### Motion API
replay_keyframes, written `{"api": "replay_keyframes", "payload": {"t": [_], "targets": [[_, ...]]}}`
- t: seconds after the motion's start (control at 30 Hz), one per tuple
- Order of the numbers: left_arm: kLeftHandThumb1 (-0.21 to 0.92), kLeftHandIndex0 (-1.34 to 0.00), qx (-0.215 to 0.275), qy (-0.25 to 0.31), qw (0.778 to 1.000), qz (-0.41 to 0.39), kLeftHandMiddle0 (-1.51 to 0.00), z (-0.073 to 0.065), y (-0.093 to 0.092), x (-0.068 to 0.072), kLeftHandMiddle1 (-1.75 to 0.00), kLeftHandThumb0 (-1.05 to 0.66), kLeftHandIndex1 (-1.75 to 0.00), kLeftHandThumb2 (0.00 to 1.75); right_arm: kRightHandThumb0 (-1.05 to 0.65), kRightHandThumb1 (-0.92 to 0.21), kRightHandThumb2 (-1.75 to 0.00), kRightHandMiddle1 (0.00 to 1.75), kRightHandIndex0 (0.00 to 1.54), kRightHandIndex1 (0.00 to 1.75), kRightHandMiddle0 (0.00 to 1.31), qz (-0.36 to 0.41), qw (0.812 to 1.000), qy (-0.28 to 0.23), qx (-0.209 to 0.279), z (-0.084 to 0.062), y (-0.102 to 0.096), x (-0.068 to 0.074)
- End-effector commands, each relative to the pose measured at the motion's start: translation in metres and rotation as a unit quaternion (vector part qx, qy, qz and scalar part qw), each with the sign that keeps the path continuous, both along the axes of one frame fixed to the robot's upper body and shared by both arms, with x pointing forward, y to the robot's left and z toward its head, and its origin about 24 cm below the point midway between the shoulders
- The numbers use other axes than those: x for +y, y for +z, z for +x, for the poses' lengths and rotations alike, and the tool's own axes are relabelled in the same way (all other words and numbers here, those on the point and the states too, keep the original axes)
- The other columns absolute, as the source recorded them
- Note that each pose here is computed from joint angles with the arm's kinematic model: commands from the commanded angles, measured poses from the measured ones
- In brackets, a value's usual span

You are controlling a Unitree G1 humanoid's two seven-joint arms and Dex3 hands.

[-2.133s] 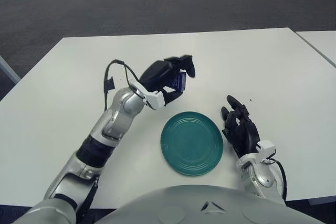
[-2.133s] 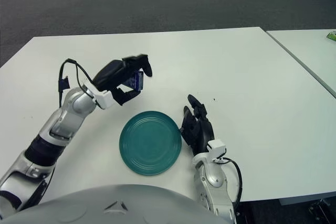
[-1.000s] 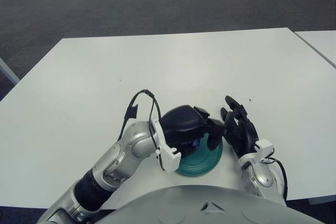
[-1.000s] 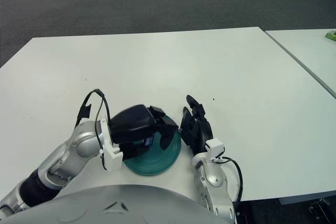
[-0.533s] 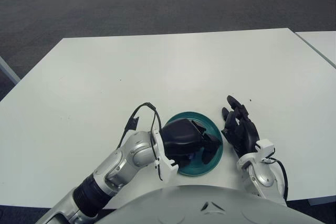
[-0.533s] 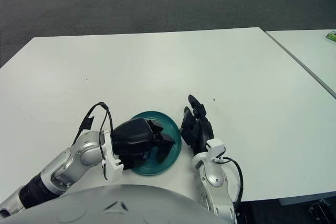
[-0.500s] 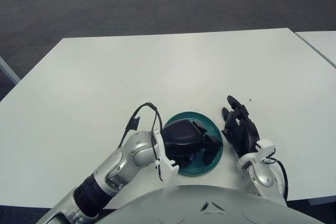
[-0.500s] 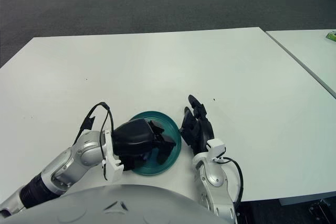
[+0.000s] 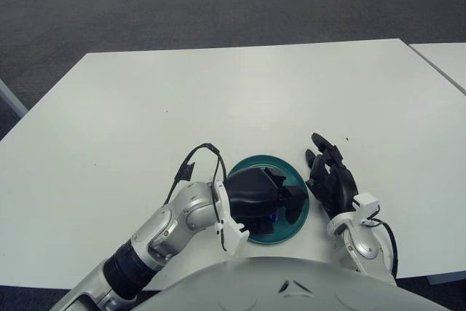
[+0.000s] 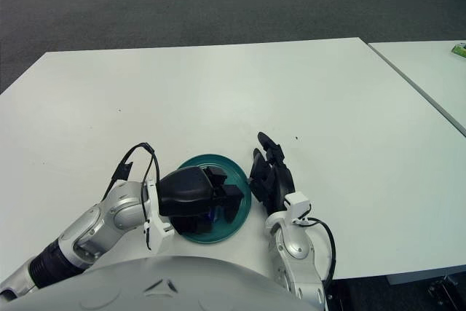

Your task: Put the gum into the plate.

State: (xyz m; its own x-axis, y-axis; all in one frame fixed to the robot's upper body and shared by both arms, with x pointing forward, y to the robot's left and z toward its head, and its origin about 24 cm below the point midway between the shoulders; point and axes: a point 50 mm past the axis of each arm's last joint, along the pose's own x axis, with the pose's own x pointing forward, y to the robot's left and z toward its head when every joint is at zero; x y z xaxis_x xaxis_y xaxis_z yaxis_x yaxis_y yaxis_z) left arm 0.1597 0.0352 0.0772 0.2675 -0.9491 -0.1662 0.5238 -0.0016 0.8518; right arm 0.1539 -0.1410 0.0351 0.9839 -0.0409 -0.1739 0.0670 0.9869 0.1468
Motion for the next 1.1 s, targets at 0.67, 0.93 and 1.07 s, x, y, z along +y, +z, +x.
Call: {"api": "replay_keyframes", "payload": {"t": [0.67,0.93,1.07], "targets": [[0.92,0.00,0.106,-0.003,0.994,0.007,0.00,0.019,0.009,0.015,0.00,-1.05,0.00,0.32,-0.77,-0.92,-1.04,0.29,0.16,0.00,0.00,-0.023,1.000,0.001,0.002,0.001,-0.007,-0.010],[0.92,0.00,0.115,0.059,0.992,-0.009,0.00,0.037,0.014,0.028,0.00,-1.05,0.00,0.29,-0.76,-0.92,-1.03,0.32,0.16,0.00,0.00,-0.014,1.000,-0.008,0.006,0.003,-0.009,-0.009],[0.92,0.00,0.148,0.152,0.977,-0.035,0.00,0.045,0.010,0.042,0.00,-1.05,0.00,0.23,-0.77,-0.92,-1.01,0.37,0.18,0.01,0.00,-0.004,1.000,-0.015,0.002,0.003,-0.009,-0.009]]}}
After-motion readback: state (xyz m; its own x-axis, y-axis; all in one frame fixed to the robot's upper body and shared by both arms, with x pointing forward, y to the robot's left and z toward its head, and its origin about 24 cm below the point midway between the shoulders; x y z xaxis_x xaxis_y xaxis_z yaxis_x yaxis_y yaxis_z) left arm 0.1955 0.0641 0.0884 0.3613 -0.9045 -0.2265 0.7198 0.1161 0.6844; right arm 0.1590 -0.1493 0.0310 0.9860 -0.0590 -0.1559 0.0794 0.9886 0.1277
